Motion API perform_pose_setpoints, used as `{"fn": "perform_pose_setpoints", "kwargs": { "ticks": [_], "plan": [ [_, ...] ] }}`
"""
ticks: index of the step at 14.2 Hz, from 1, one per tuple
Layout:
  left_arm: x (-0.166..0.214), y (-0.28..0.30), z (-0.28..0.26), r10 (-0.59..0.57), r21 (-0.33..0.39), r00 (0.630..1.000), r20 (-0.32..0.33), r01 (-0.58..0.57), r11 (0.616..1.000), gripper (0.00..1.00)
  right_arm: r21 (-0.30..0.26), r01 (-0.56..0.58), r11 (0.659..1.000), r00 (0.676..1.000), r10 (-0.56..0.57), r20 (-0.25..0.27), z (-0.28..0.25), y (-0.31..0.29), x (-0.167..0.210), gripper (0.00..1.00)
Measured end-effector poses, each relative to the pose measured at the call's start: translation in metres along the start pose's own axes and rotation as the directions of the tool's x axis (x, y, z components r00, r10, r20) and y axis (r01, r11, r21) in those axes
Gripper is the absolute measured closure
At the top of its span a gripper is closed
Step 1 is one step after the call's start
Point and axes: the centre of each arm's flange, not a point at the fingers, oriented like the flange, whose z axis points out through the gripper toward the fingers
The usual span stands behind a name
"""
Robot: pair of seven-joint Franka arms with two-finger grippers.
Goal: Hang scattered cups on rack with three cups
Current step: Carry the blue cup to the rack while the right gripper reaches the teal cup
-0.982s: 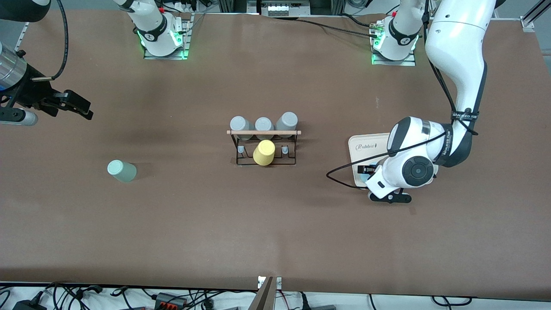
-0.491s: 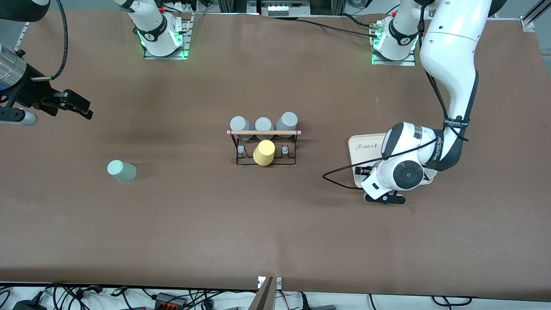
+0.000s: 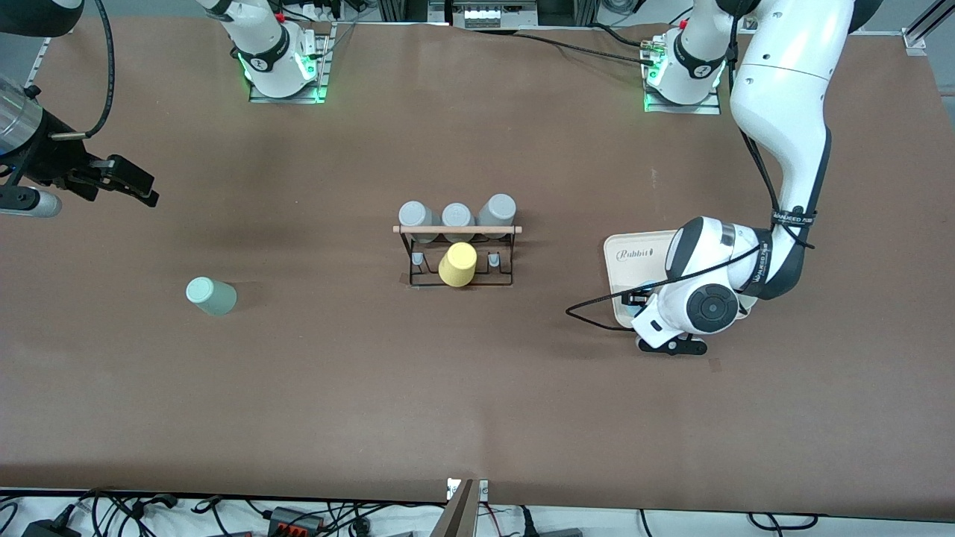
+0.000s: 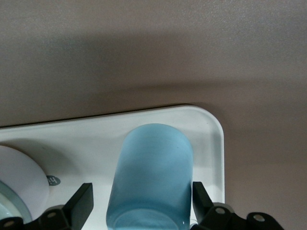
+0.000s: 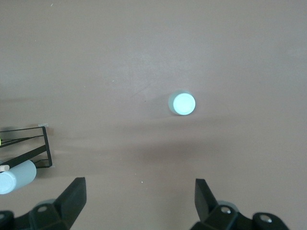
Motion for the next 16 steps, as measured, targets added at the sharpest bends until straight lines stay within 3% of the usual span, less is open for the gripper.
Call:
{"fn": "perform_pose_setpoints", "kwargs": {
  "ticks": [3,6,9,13,16],
  "plan": [
    [-0.001,0.002,-0.001,0.003,0.0,1.0,0.006,-0.003,1.0,0.33,0.0,0.0,1.0,1.0,0.0,0.0,0.0,0.0,0.0,0.0],
    [-0.008,0.019,-0.014,0.028,0.003,0.999,0.024,-0.028,1.0,0.33,0.0,0.0,1.0,1.0,0.0,-0.001,0.0,0.0,0.0,0.0],
    [-0.019,0.051,-0.071,0.077,-0.02,0.997,0.009,-0.077,0.997,0.33,0.0,-0.001,1.0,1.0,0.001,-0.001,-0.001,0.0,0.0,0.0],
    [-0.046,0.123,-0.163,0.162,-0.102,0.981,-0.106,-0.172,0.98,0.33,0.0,-0.001,1.0,1.0,0.001,0.0,-0.001,0.0,0.0,0.0],
    [-0.069,0.175,-0.211,0.097,-0.225,0.982,-0.164,-0.133,0.965,0.33,-0.002,-0.002,1.0,1.0,0.002,0.016,0.001,0.0,-0.001,0.0]
  ]
}}
